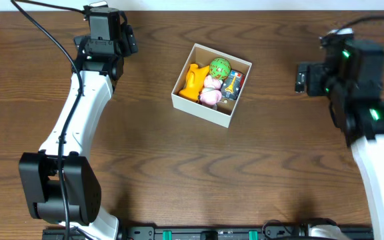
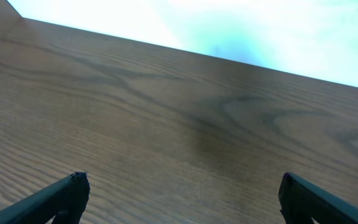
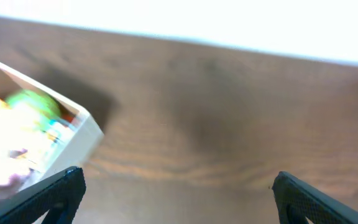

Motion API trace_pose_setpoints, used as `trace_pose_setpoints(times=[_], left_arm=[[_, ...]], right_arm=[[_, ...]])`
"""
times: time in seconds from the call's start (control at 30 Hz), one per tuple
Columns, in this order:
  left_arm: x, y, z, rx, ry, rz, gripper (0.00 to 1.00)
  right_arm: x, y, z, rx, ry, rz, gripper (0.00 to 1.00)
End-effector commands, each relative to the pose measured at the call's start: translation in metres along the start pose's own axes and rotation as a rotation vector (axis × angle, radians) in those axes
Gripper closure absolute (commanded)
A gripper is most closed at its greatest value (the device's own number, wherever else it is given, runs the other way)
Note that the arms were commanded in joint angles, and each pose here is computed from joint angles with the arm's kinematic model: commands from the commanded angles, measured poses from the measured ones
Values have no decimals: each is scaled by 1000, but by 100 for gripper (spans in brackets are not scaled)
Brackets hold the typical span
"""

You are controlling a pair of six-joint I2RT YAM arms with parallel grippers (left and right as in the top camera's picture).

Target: Pack container

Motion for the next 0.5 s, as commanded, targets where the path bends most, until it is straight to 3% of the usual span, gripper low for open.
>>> trace_pose_setpoints(times=[0.0,0.23,0.47], left_arm=[[4,3,6,10,-16,12,2],[5,3,6,9,-16,12,2],[4,3,6,10,-16,12,2]], right_arm=[[14,3,53,-1,-150,14,1],[-3,10,156,-1,-453,-26,1],[-69,25,166,-18,-592,-21,1]])
Point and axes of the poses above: each gripper's point midway between its finger pads, its own z axis back along the fingers, its own y axis along the line the jaws close on, x = y × z, the point moved 8 cm from there along z, back along the fingers, and after that the axes turned 12 degrees about z, right-handed, at the moved point
